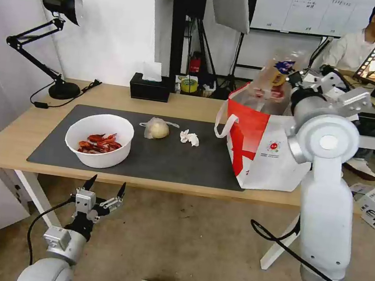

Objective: Pick up the trash from the table and place it into the takeout bag.

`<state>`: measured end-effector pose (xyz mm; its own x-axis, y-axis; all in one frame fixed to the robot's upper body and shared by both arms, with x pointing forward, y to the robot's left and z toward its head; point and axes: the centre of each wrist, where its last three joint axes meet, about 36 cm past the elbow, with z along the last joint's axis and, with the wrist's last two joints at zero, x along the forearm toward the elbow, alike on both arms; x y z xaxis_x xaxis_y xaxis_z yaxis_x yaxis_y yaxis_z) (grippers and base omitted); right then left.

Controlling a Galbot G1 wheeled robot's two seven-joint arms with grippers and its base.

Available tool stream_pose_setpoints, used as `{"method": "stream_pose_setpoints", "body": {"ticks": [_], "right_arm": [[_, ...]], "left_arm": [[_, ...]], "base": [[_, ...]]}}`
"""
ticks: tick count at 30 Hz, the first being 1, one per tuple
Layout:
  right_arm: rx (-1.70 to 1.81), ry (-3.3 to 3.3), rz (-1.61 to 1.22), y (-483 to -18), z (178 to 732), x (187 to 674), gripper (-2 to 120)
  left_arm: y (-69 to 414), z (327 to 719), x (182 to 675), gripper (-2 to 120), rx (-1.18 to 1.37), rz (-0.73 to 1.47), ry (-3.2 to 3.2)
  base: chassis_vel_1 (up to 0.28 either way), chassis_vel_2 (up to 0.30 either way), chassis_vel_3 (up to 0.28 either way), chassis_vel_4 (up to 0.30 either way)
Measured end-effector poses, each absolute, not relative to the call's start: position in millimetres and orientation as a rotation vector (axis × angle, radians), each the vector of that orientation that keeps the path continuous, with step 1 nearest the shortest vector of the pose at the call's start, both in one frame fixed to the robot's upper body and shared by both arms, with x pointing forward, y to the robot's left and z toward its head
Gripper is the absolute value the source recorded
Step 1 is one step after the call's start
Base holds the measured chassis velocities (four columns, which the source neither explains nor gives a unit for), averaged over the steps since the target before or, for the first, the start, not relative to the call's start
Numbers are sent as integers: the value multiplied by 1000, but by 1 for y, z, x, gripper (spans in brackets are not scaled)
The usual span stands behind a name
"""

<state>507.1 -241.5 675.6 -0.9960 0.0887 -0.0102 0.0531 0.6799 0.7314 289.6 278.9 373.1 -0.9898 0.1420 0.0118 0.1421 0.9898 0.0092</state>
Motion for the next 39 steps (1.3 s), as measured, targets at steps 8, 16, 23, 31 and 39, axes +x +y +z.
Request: {"method": "stream_pose_setpoints", "body": {"ticks": [8, 16, 23, 31, 39], "right_arm": [[202, 2889, 1053, -247, 653, 516, 0], [230, 2923, 956, -249, 643, 521, 0], [260, 2962, 907, -249, 625, 521, 0], [246, 2976, 895, -248, 618, 518, 2], [231, 2971, 886, -248, 620, 512, 30]], "left_arm": [[276, 372, 290, 100, -236, -12, -3123], [274, 372, 289, 100, -239, -10, -3124], [274, 371, 289, 100, -241, -11, -3125], [274, 371, 289, 100, -243, -13, -3126], [273, 371, 289, 100, -244, -15, -3126]], "base": [[0, 0, 0, 0], [0, 0, 0, 0], [0, 0, 0, 0], [0, 0, 0, 0], [0, 0, 0, 0]]}}
